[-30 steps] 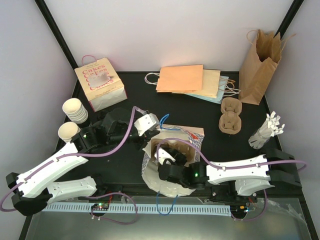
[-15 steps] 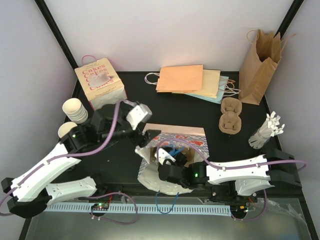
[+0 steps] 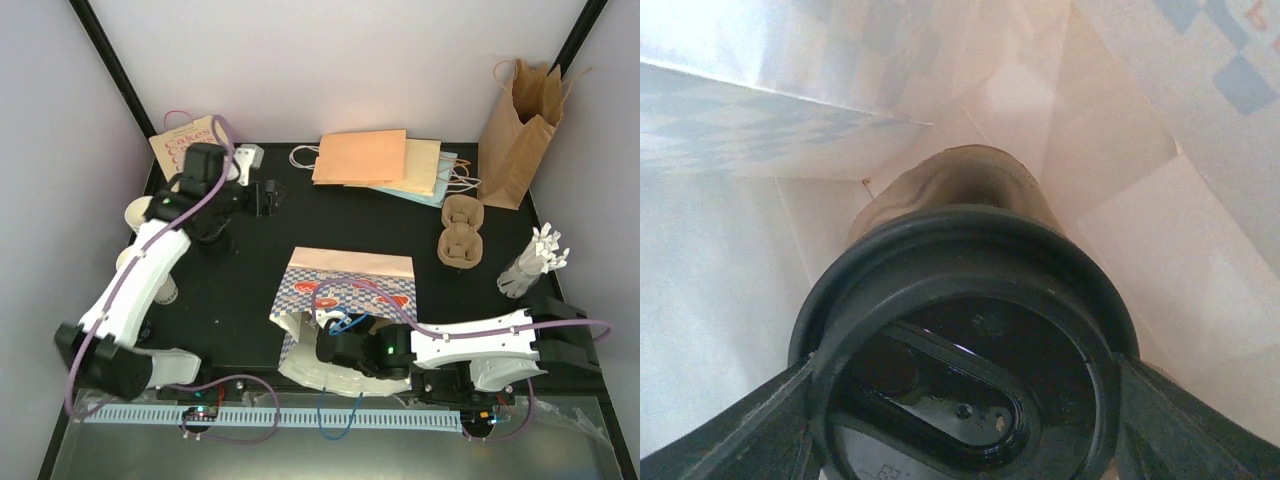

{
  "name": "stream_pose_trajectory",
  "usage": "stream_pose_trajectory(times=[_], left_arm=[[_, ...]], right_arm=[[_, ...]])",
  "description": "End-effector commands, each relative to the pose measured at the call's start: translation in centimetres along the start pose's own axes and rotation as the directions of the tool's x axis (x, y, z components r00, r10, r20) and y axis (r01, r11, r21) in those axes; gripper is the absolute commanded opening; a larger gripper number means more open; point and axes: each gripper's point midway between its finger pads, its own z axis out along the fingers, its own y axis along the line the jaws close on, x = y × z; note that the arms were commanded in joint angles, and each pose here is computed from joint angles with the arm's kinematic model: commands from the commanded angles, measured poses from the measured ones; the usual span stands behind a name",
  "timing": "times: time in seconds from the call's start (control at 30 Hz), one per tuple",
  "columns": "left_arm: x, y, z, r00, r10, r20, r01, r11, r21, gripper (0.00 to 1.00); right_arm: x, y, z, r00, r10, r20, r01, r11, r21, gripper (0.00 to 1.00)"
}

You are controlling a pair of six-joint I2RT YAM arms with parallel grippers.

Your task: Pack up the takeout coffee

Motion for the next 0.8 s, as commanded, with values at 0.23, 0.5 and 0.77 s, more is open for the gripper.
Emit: stream_pose_trajectory(times=[0.23,0.5,0.77], left_arm=[[6.4,3.4,12.1,0.930,-0.179,-0.320,0.223,0.969,0.105,0.75],[9.3,3.4,15.3,0.901,-0.201,-0.383,0.275,0.950,0.148,0.71],[11.9,3.6,17.5,0.876,-0.221,-0.428,0.315,0.935,0.163,0.67]], right_arm=[[-0.7,-1.0,0.1,1.000,-0.027,-0.013,0.028,0.996,0.086,0.60],[-0.7,-0.8,0.3,0.999,-0.035,-0.013,0.036,0.996,0.084,0.60],[-0.4,-0.8,0.3,0.999,-0.036,-0.019,0.038,0.996,0.077,0.60]])
